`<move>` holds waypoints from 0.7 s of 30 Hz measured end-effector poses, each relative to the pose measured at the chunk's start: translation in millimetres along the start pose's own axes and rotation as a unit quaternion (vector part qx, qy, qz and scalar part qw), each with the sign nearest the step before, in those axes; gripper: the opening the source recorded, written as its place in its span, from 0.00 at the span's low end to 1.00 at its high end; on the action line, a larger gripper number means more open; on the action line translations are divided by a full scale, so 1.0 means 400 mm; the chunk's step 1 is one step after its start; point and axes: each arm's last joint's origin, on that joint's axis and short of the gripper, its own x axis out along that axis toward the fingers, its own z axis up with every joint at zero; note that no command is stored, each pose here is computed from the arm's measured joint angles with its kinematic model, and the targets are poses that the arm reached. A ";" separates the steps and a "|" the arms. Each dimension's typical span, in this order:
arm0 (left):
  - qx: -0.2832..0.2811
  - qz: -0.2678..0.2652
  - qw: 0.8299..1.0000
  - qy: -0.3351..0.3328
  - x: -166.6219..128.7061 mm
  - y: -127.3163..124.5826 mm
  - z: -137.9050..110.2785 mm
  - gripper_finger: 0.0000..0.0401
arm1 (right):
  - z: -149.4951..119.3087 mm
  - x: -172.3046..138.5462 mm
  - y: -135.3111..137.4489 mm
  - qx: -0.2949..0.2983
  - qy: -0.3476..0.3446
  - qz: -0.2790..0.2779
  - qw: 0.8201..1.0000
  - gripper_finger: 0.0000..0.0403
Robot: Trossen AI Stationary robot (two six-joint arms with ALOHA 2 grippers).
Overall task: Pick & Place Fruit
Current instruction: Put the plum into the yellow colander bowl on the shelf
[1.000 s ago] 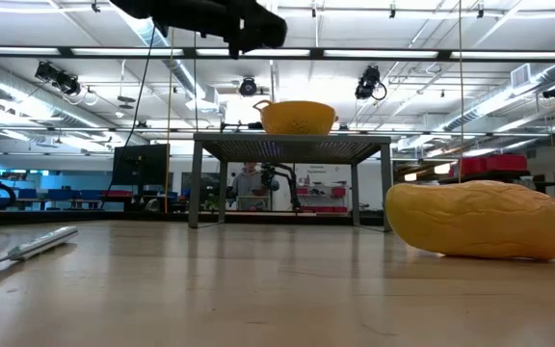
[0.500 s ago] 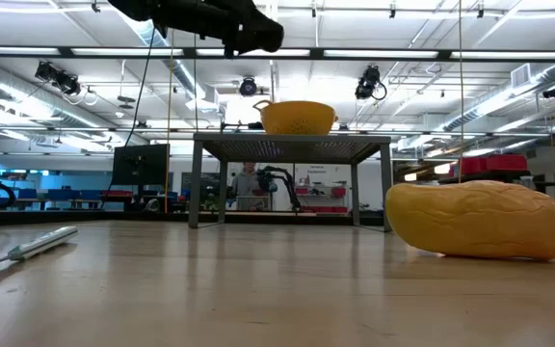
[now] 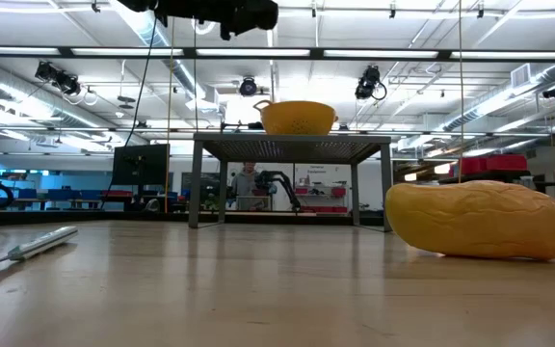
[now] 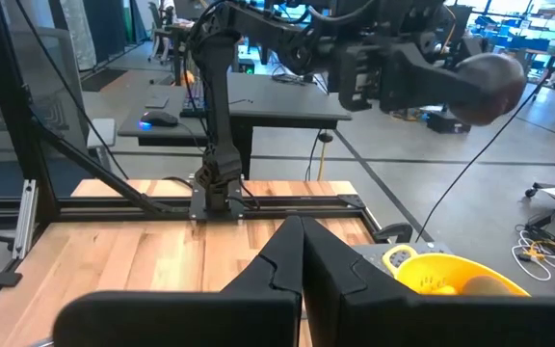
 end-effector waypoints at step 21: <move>-0.036 -0.008 0.998 0.043 0.068 0.020 -0.095 0.65 | 0.000 0.000 0.000 0.000 0.000 -0.001 1.000 0.01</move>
